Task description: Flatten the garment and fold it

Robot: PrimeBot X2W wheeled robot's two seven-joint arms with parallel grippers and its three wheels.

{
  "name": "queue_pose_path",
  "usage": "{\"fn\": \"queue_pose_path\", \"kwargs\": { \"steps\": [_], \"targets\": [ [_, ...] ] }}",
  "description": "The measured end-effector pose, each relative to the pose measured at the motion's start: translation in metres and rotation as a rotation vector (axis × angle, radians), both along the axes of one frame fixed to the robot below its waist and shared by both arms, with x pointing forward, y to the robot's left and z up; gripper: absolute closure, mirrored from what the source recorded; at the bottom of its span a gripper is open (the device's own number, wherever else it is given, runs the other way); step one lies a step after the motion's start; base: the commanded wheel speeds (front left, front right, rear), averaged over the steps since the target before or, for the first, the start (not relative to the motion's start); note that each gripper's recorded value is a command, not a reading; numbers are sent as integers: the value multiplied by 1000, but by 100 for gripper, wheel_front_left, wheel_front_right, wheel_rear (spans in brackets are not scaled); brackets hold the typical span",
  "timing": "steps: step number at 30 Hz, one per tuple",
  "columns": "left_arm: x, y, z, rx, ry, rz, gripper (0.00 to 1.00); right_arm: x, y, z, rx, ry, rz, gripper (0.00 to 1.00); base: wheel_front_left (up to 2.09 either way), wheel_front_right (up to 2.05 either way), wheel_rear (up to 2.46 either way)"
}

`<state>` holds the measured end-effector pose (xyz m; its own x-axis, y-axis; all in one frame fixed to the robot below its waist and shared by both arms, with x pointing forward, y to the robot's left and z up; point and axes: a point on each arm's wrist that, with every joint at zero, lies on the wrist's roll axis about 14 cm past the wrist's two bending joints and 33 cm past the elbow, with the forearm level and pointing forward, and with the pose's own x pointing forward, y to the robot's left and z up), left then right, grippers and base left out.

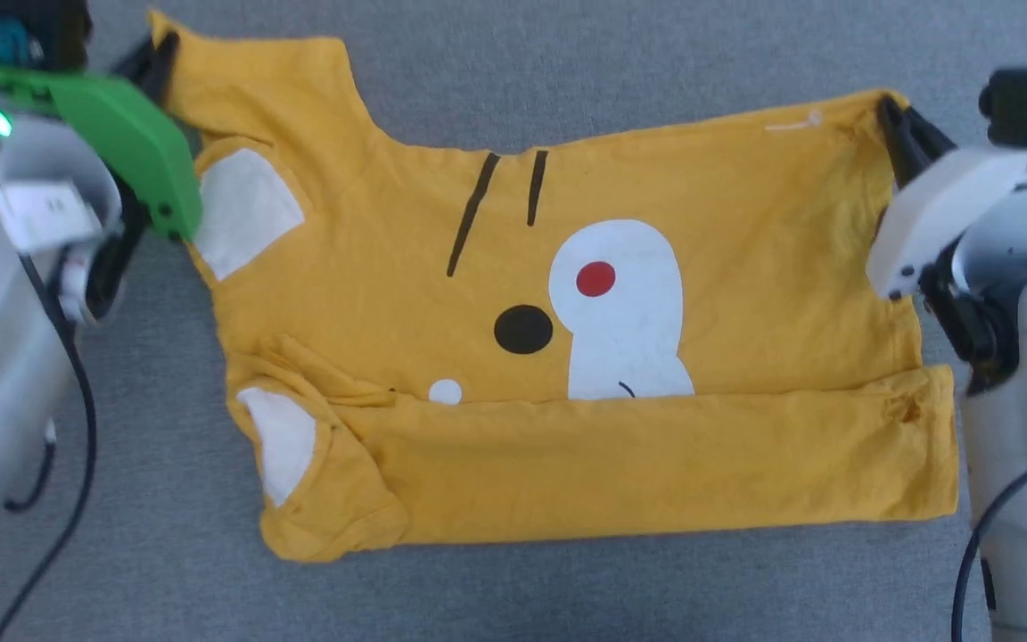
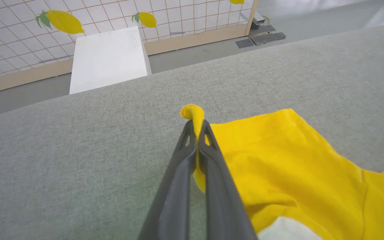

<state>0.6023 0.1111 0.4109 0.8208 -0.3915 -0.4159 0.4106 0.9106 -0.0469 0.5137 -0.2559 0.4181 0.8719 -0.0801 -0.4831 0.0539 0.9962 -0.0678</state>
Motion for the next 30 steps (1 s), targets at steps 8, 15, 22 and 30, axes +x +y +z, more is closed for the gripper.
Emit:
{"fn": "queue_pose_path", "kwargs": {
  "steps": [8,15,22,30],
  "targets": [
    [-69,-2,28,-138,-39,-8,100,-35,0,33,18,-184,18,100,0,0,0],
    [-146,15,34,-220,42,41,100,-72,-2,40,9,-237,29,100,0,0,0],
    [-208,36,31,-274,132,126,100,-93,0,34,18,-214,36,100,0,0,0],
    [-257,37,7,-304,255,162,100,-119,2,-10,13,30,46,100,0,0,0]
  ]
}}
